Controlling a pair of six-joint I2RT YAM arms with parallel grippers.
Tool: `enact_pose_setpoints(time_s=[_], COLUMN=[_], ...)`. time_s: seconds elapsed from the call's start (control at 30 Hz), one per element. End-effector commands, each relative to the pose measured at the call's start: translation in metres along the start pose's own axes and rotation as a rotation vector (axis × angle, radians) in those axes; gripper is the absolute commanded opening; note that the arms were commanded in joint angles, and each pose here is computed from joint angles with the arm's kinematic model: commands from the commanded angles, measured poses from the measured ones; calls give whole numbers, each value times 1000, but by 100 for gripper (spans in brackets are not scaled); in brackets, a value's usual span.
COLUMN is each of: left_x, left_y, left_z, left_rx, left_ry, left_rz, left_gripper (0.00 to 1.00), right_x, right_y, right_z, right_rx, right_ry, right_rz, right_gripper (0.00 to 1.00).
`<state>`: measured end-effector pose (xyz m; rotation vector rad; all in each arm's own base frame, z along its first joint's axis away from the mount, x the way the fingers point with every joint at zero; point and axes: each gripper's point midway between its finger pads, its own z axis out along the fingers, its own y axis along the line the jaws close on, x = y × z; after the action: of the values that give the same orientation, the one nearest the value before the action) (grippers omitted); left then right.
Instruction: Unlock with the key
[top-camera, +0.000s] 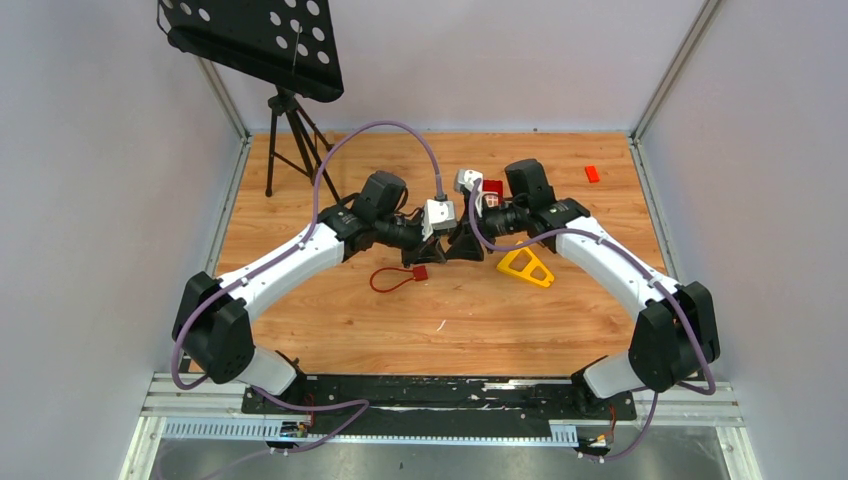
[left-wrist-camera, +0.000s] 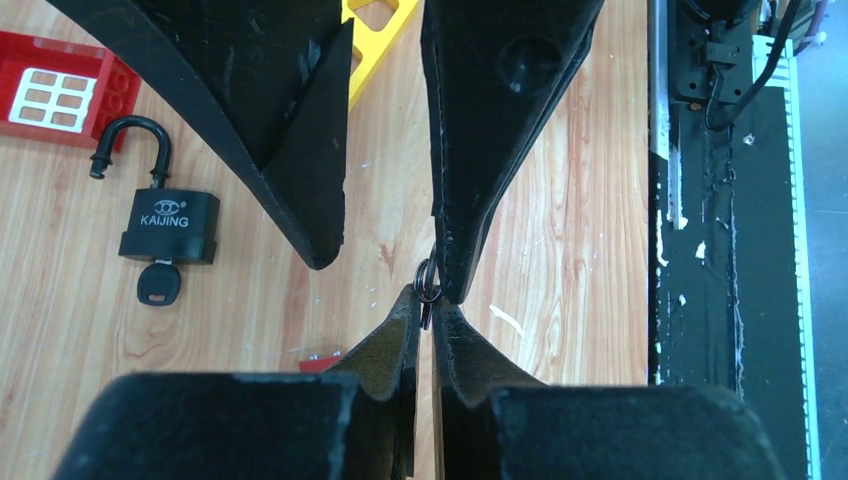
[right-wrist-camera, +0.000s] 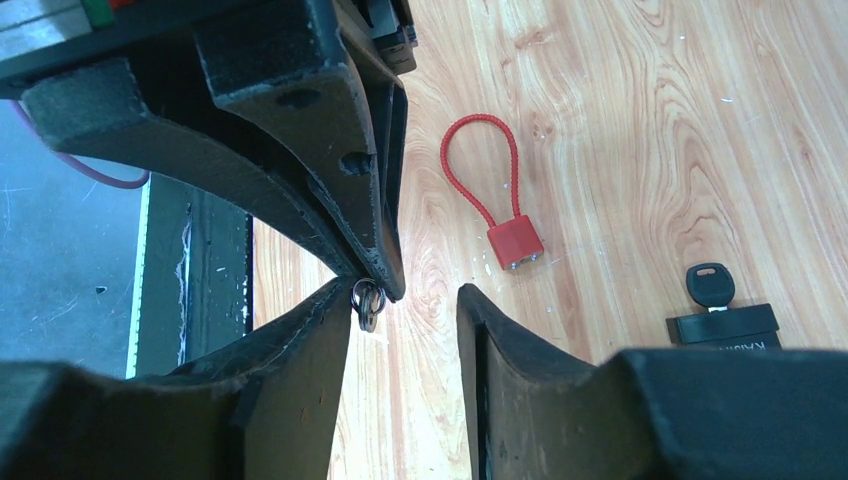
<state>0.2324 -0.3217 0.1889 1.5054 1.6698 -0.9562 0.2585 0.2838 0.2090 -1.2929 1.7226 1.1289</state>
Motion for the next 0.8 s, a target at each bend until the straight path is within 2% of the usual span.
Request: enact_pose_setpoints(time_s=[0.0,0.17,0.27,0.3,0.43,0.5,0.77], left_x=[-18,-17,-18,-17,-16,-15,-10], left_y=[-10,-10,-9,-9,-7,-5,-1], left_z=[-4,-4,-5,-5,-5,-6,-8], left_rx=[33,31,23,23,18,14,3], left_ry=[-65,-65,-68,-68,-66,-67,-50], left_rz=[30,24,23,22,15,14,7], left_gripper=[0,0,0,0,0,0,1], right_x=[-23,-19,-17,-16,-15,-14,-18], right_y=[5,10,14,15,14,11,-6], right_z=[-9,-10,-9,-8,-8,-8,-14], right_rx=[-27,-79,-115,-123,-122,-103,16], right_ry=[-57,-51,-46,-44,-38,-32,-32], right_rz=[-93,-100,-101,-97,-100,-101,-105], right_gripper=[43,40,34,30,7,0,0])
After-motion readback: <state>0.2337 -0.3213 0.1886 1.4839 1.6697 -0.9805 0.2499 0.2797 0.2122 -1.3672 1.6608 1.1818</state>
